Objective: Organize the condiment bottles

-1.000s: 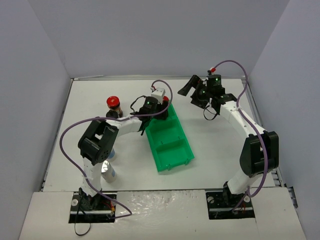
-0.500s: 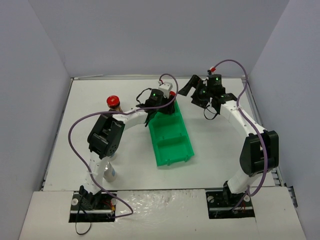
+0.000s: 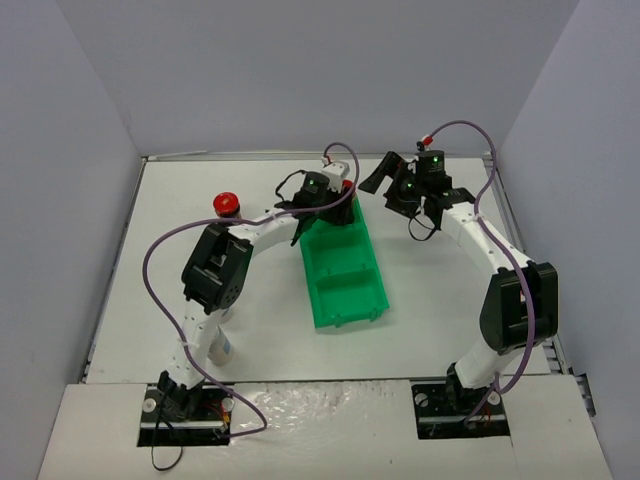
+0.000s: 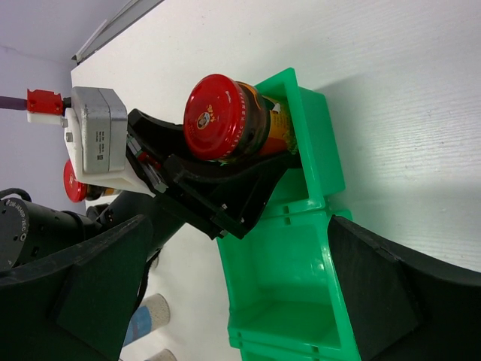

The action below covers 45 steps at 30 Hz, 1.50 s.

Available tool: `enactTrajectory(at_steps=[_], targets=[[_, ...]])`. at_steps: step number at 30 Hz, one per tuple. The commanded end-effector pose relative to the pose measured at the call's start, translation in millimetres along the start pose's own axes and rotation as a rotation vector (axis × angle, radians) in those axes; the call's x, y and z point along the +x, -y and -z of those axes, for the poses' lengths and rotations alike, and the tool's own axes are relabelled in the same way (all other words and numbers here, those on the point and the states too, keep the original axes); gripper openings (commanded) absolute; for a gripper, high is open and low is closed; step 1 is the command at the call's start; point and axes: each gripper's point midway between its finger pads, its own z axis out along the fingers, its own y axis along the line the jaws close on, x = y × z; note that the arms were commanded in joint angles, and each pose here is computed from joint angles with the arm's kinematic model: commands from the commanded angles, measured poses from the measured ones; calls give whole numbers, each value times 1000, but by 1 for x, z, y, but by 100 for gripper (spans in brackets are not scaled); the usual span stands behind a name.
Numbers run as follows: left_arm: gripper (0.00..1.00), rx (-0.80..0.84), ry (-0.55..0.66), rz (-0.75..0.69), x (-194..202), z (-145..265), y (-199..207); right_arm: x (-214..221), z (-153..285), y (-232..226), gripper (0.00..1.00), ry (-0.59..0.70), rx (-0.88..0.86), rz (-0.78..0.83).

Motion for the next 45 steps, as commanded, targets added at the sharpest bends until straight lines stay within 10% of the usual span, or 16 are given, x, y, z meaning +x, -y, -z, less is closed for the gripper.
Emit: enactTrajectory(at_steps=[1,10,14,45], targets=[[0,-46,-245,45,88,6,-18,-13,4,-7,100,50,-29,35],[64,-104,-204,17,87,10,-30,-13,4,-6,100,50,-27,43],[72,-126,-181,-13,77,13,-33,-13,4,-4,100,53,-22,45],[73,-68,5,-237,-52,102,0,-17,1,4,100,76,18,58]])
